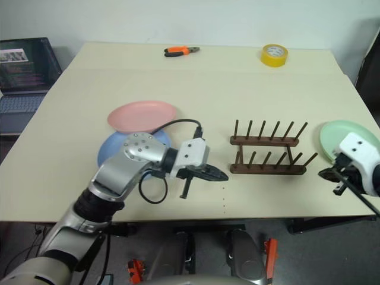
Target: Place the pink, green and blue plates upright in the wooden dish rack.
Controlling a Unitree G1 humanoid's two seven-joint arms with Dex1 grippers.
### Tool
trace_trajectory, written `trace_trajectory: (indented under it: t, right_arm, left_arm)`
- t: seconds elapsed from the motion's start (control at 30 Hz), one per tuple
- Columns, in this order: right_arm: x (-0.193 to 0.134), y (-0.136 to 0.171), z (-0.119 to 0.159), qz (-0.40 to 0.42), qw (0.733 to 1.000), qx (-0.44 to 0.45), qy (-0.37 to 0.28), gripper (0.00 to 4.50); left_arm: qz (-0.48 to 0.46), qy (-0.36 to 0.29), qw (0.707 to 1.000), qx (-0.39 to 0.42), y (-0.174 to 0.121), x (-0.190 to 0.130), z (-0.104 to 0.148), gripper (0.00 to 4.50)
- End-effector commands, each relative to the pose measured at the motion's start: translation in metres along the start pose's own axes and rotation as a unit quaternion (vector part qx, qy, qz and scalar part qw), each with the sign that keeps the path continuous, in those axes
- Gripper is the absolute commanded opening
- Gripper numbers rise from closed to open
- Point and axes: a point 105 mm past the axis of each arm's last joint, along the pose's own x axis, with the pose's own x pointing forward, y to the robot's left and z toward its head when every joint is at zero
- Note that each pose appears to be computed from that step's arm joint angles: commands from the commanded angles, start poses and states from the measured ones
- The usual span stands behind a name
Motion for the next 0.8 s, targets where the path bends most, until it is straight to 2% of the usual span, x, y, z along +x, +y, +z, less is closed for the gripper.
trace_trajectory:
  t: [0.03, 0.1, 0.27, 0.53, 0.8]
  right_arm:
    - [0.010, 0.001, 0.000, -0.007, 1.000, -0.004, 0.003, 0.04]
    - [0.021, -0.001, -0.006, -0.010, 1.000, 0.003, 0.009, 0.04]
    - [0.036, 0.005, 0.001, 0.007, 1.000, 0.009, -0.010, 0.04]
    - [0.058, 0.005, 0.000, 0.007, 1.000, -0.005, 0.004, 0.04]
    - [0.076, 0.005, 0.006, 0.004, 1.000, -0.028, 0.002, 0.04]
  left_arm:
    - [-0.002, -0.005, 1.000, 0.007, -0.002, 0.012, 0.002, 0.00]
    - [-0.006, -0.005, 1.000, -0.008, -0.005, 0.024, -0.005, 0.00]
    - [0.013, 0.022, 0.999, -0.026, -0.007, 0.039, -0.025, 0.00]
    - [0.071, 0.035, 0.996, -0.034, 0.010, 0.053, -0.036, 0.00]
    - [0.108, 0.031, 0.993, -0.043, 0.025, 0.062, -0.035, 0.00]
